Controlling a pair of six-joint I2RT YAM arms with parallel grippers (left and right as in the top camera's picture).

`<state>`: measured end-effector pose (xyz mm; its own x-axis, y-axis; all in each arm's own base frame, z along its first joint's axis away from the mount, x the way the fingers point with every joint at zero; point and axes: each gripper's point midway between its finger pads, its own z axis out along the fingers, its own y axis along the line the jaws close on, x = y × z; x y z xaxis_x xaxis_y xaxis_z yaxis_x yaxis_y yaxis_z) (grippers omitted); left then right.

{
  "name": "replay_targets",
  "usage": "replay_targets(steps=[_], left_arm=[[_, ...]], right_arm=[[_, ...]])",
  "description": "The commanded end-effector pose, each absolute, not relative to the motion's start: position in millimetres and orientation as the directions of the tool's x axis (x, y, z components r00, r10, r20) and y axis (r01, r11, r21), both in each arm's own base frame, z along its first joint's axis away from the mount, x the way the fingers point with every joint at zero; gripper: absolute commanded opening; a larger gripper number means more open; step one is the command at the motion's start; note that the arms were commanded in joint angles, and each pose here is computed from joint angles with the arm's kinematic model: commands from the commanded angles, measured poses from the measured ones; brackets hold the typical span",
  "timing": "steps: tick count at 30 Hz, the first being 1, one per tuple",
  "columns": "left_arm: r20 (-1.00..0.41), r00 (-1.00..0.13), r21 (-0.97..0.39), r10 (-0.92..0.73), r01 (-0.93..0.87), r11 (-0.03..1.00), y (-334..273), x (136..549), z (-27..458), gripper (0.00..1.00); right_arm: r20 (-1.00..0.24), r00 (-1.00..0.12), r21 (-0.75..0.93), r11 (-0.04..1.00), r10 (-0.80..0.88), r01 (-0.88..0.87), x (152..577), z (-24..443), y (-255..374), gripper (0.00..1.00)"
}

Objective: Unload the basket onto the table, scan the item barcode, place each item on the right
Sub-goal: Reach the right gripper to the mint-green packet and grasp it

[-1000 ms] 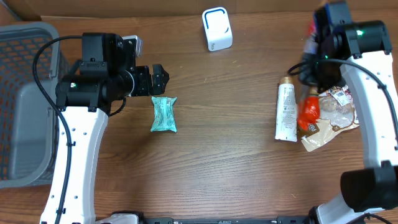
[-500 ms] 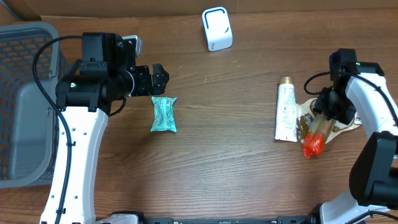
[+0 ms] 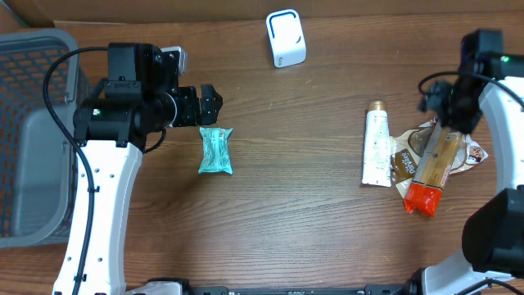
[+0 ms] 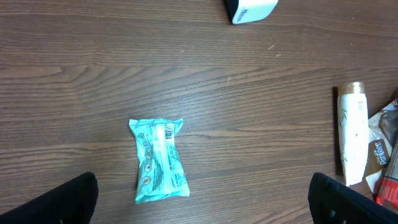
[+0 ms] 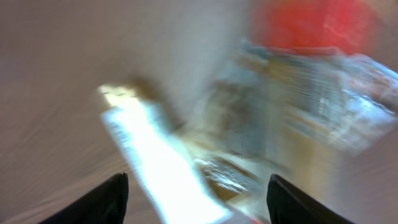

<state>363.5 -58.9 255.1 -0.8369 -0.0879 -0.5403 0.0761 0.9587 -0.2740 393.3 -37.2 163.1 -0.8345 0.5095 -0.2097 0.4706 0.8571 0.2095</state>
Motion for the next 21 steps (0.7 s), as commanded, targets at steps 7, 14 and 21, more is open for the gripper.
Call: replay_targets(steps=[7,14,21], left_arm=[[-0.546,-0.835,-0.269,-0.067,0.099,0.958,-62.2,364.1,256.0,1.00],[-0.546,-0.835,-0.269,-0.067,0.099,0.958,-62.2,364.1,256.0,1.00],[-0.546,-0.835,-0.269,-0.067,0.098,0.958,-62.2,364.1,256.0,1.00]], right_arm=[[-0.340,-0.928,0.661,0.741,0.154,-0.119,437.3,202.9,148.0,0.86],[-0.237,-0.971,0.707,0.684,-0.010,-0.180,419.7,133.0,285.8,0.80],[-0.140,-0.986,0.704,0.691,-0.086,-0.161,383.8,79.1,357.6,0.71]])
